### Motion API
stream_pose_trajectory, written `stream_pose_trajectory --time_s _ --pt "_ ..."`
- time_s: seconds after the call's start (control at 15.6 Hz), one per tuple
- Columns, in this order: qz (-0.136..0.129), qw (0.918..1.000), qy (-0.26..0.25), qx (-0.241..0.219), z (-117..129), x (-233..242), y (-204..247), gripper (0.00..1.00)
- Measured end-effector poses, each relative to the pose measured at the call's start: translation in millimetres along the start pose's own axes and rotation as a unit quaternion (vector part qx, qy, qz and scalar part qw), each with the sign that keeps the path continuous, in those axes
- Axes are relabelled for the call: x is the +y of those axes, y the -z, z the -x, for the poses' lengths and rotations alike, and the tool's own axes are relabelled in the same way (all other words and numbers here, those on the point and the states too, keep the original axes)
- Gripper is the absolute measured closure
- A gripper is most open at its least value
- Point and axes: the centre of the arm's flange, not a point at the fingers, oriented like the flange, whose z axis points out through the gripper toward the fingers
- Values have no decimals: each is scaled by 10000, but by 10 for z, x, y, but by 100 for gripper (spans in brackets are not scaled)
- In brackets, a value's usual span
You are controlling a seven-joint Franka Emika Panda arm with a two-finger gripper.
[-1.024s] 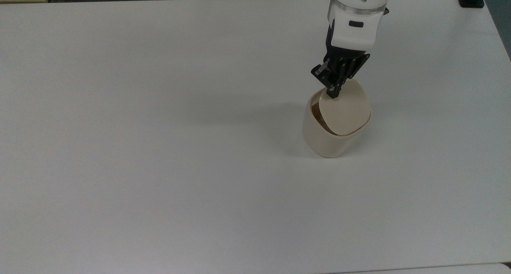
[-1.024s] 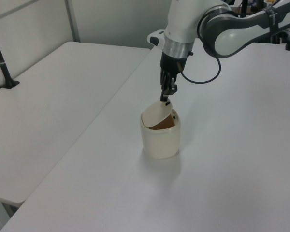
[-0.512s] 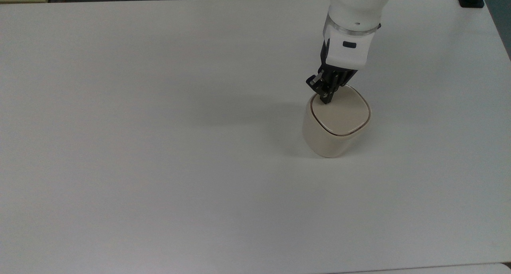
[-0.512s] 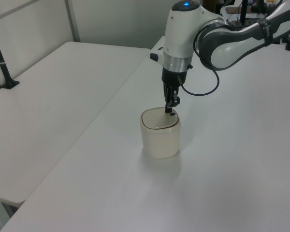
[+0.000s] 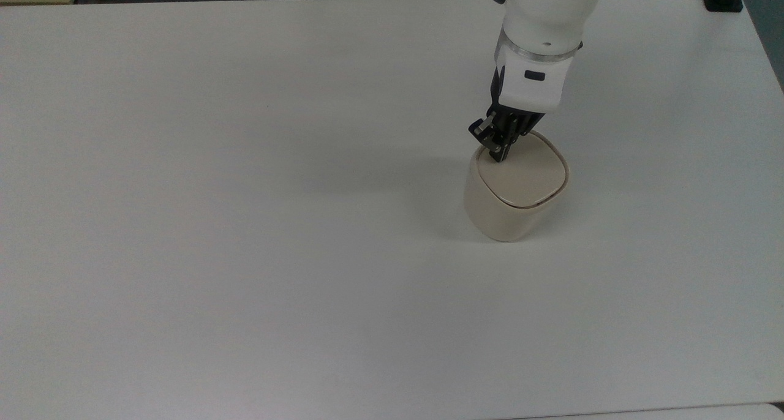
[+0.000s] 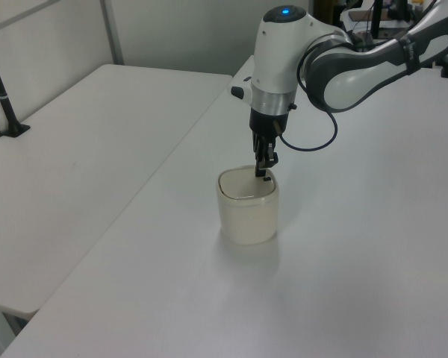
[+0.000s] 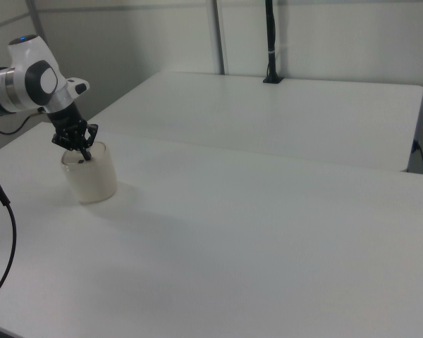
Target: Close the trash bin
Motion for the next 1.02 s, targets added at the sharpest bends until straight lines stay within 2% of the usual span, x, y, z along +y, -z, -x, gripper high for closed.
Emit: stream_pose_trajectory --time_s 0.51,0.7,0.9,1.02 --pt "8 10000 -15 35 -4 20 43 99" --pt "59 9998 -152 104 40 189 291 99" --pt "134 9979 -633 -39 276 667 712 99" --pt "157 9946 -995 -231 551 1066 972 99"
